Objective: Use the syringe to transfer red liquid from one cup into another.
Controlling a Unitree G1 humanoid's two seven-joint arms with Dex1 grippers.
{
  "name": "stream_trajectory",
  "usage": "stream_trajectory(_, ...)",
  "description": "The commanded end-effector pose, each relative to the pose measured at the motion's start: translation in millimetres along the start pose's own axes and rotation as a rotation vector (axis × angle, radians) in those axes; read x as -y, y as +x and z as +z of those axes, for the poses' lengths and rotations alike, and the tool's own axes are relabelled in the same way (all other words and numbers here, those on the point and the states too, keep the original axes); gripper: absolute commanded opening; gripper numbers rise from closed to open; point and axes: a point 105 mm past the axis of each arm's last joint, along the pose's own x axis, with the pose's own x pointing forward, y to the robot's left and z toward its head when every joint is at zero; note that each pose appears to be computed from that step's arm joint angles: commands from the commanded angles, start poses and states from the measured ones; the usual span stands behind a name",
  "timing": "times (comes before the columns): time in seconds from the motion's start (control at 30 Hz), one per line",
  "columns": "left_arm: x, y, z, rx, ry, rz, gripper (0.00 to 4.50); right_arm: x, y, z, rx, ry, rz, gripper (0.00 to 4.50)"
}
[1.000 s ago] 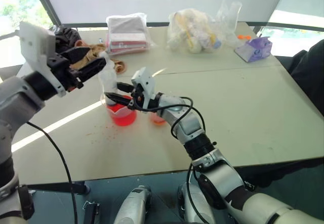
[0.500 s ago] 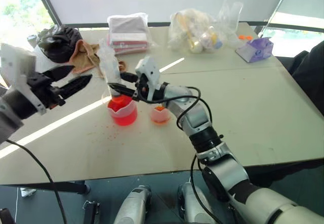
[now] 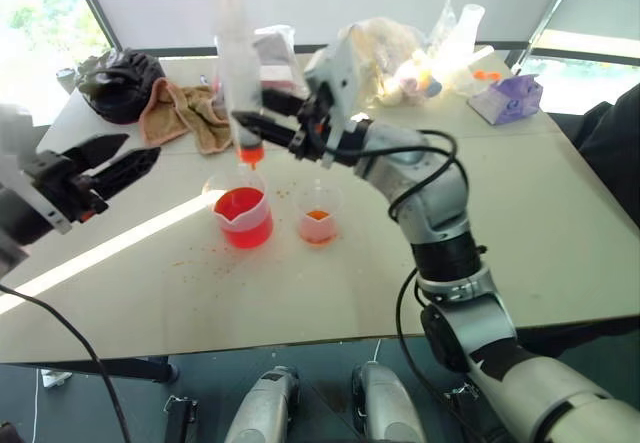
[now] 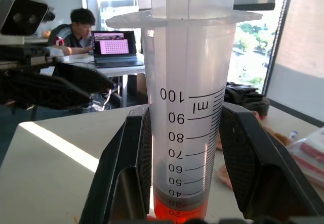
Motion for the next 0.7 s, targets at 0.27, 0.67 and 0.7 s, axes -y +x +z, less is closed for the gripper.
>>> stream_trajectory(0.27,8,31,9,0.071,0.021,-0.083,3.17,9,-52,19,-0.046,-0.042,-0.113,1.44)
stream_trajectory(0.67,39,77,60,0.194,0.026,-0.278,3.17,0,-74,-26,-0.164,-0.011,-0.18,1.44)
stream_trajectory(0.7,44,82,64,0.203,0.019,-0.3,3.17,0,-75,-27,-0.165,-0.009,-0.183,1.44)
